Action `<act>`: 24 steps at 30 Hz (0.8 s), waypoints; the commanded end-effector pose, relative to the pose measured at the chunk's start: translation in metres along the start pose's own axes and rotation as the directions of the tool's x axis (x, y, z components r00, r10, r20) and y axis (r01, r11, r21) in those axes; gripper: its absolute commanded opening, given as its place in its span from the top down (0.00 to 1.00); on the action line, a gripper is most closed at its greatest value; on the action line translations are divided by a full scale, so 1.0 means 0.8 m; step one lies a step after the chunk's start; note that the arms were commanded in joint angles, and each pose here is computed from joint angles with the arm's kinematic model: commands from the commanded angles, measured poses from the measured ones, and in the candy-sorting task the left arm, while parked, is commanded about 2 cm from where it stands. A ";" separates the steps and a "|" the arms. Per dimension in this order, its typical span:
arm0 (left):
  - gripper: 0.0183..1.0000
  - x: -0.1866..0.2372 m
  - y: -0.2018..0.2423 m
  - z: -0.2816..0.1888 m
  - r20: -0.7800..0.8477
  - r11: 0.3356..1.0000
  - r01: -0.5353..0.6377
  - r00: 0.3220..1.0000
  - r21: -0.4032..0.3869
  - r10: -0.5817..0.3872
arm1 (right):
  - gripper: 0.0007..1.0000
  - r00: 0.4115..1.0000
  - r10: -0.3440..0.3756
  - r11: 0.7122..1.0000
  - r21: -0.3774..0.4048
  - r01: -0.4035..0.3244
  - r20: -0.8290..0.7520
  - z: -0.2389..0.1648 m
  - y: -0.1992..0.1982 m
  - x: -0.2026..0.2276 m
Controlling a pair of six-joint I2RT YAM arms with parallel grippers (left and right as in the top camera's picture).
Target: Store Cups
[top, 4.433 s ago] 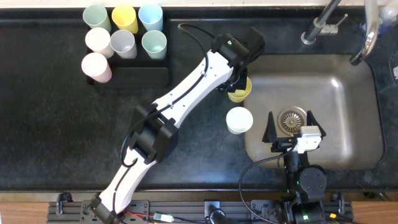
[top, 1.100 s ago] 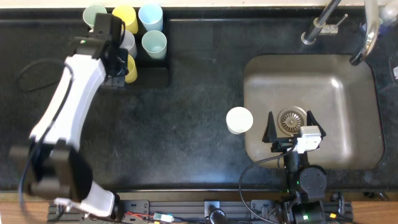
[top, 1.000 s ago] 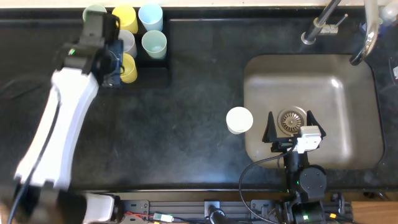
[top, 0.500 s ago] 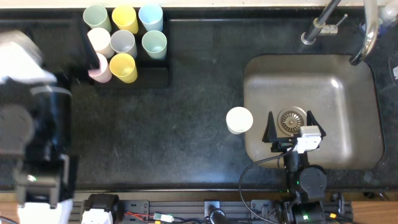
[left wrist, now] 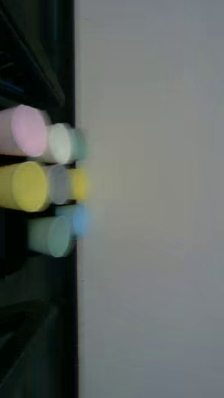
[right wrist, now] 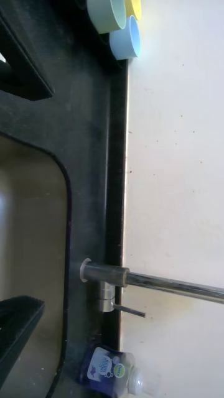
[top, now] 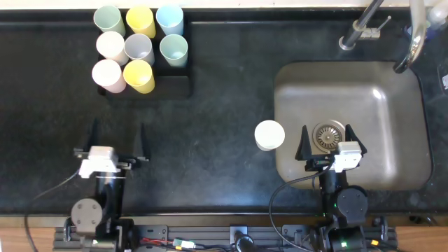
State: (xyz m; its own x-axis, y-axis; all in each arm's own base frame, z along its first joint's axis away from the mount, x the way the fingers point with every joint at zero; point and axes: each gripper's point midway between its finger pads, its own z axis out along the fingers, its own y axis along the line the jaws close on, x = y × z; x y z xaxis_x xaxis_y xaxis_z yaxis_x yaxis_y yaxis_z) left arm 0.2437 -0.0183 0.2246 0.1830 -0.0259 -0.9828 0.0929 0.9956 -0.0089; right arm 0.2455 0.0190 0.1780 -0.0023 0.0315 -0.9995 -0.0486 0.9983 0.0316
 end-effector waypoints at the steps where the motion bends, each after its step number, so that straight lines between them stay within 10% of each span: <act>1: 0.00 0.025 -0.015 -0.005 -0.067 0.998 -0.010 0.998 0.069 0.014 | 0.00 1.000 -0.003 1.000 0.010 0.003 0.000 0.000 -0.003 0.004; 24: 0.00 0.083 -0.014 -0.014 -0.259 0.998 0.011 0.966 0.063 0.006 | 0.00 1.000 -0.003 1.000 0.010 0.003 0.000 0.000 -0.003 0.004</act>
State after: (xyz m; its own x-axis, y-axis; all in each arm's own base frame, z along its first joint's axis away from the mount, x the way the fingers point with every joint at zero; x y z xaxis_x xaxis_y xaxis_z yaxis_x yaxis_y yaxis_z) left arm 0.2451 -0.0260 0.1571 -0.0792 -0.0153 -0.9967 0.1322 0.9909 -0.0257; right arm 0.2455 0.0190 0.1780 -0.0020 0.0316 -0.9995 -0.0486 0.9983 0.0316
